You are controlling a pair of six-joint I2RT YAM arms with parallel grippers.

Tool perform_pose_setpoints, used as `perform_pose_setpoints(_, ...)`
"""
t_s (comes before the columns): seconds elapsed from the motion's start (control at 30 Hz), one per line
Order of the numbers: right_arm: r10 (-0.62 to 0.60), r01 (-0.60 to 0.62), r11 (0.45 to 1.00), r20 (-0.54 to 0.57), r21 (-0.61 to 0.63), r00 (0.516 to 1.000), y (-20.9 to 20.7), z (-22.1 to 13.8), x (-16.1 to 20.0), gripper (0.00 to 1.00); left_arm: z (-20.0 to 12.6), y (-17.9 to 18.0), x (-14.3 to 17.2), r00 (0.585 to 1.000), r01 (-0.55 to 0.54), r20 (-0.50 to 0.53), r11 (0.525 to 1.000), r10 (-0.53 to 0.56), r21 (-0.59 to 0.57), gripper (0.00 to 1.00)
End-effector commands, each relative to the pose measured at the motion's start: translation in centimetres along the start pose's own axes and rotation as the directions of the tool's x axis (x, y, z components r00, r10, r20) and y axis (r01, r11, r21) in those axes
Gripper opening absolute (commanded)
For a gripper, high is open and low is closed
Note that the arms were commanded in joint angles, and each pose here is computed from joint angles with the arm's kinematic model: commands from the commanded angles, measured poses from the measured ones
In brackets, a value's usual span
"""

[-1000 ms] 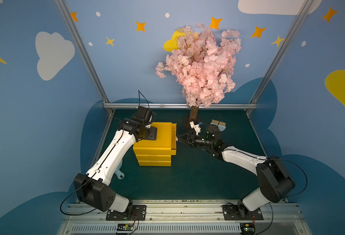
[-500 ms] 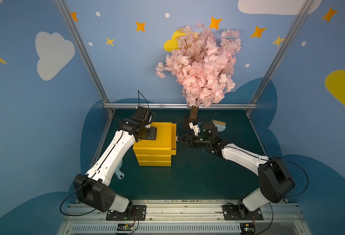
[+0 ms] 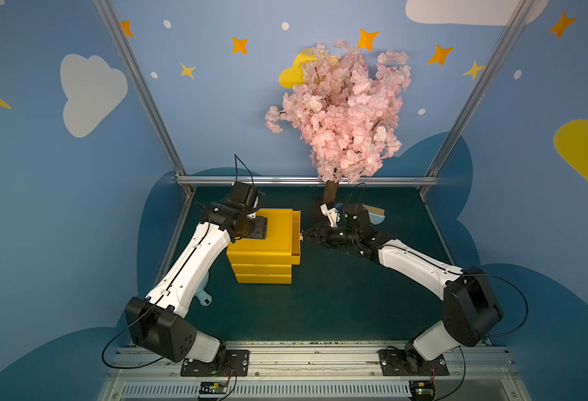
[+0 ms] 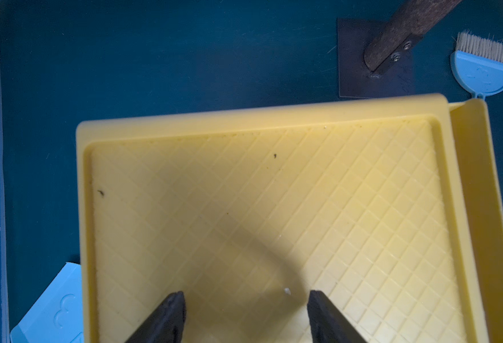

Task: Take the seed bags out of the drawer
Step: Open the drawer in the storage box.

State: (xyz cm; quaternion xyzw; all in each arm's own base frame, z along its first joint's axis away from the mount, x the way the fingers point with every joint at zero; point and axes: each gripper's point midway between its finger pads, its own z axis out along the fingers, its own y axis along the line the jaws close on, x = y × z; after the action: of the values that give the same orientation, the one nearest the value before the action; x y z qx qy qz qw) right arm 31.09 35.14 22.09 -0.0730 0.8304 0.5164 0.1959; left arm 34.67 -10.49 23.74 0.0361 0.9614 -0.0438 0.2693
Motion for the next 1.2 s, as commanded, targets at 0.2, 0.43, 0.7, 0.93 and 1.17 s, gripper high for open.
perform_pose_setpoints(0.2,-0.04,0.04,0.999,-0.012,0.014,0.999,0.6,0.4,-0.5,0.35,2.0,0.1,3.6,0.988,0.007,-0.152,1.0,-0.006,0.009,0.7)
perform_pose_setpoints(0.43,-0.056,0.058,0.996,-0.029,0.063,0.998,0.1,0.7,-0.3,0.34,1.9,0.0,3.6,0.988,0.007,-0.152,1.0,-0.006,0.012,0.7)
perform_pose_setpoints(0.7,-0.078,0.083,0.988,-0.043,0.133,0.996,-0.8,1.1,-0.1,0.31,2.0,0.0,3.7,0.988,0.009,-0.157,1.0,-0.006,0.013,0.7)
perform_pose_setpoints(0.93,-0.109,0.117,0.972,-0.052,0.205,0.993,-1.4,1.1,0.1,0.23,2.0,0.0,3.8,0.988,0.009,-0.157,1.0,-0.007,0.012,0.7)
perform_pose_setpoints(1.17,-0.132,0.142,0.958,-0.057,0.249,0.99,-1.3,1.2,0.2,0.03,1.9,0.0,3.8,0.988,0.009,-0.156,1.0,-0.007,0.014,0.7)
